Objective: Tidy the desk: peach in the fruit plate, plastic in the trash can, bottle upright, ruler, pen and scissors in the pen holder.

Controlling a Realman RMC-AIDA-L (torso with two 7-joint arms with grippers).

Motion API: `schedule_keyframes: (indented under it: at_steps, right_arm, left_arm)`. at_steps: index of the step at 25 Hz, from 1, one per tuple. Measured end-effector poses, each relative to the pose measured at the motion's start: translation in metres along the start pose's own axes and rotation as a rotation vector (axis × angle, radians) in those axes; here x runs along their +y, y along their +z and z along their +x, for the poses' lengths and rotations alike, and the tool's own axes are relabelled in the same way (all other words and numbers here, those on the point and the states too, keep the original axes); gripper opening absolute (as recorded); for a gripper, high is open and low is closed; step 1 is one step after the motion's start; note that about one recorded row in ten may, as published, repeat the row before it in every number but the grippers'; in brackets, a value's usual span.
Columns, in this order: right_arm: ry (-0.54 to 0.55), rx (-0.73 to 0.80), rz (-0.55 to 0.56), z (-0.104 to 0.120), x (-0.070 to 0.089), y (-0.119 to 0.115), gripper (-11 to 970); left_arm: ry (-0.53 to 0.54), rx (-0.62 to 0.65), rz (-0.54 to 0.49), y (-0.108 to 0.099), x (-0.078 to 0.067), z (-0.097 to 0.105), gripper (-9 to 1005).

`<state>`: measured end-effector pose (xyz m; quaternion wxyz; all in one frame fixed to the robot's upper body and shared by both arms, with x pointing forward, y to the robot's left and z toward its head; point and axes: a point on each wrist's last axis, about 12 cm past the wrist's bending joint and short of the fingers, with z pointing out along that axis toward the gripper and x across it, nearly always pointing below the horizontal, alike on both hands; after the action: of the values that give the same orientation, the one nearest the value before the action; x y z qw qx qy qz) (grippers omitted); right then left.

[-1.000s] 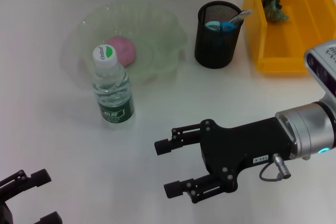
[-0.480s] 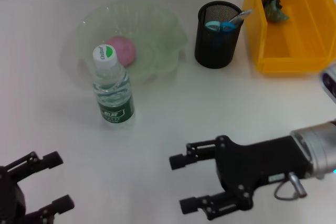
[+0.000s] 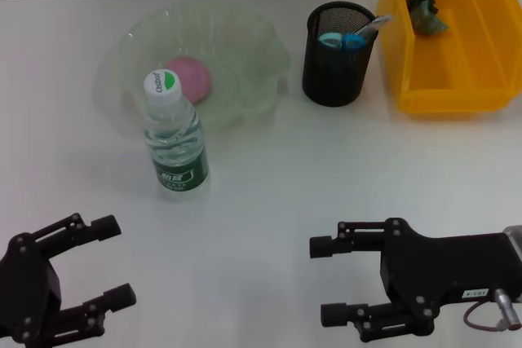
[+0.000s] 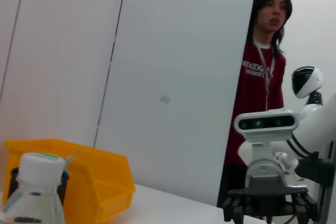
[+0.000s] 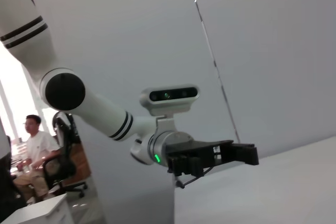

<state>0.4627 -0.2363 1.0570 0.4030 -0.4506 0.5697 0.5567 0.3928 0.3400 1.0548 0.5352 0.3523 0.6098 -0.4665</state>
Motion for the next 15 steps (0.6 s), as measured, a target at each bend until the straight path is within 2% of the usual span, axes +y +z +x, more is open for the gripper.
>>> schedule_keyframes:
  at_steps: [5,15]
  right_arm:
    - [-0.038,-0.027,0.034,0.0014,0.0013,-0.0037,733]
    - [-0.046,-0.042,0.058,0.0032,0.0032,-0.0071,733]
  left_arm:
    - [0.007,-0.002,-0.023,-0.0030,0.0005,-0.0001,798]
    - [0.016,0.000,-0.039,-0.0072,-0.0002,0.0000,798]
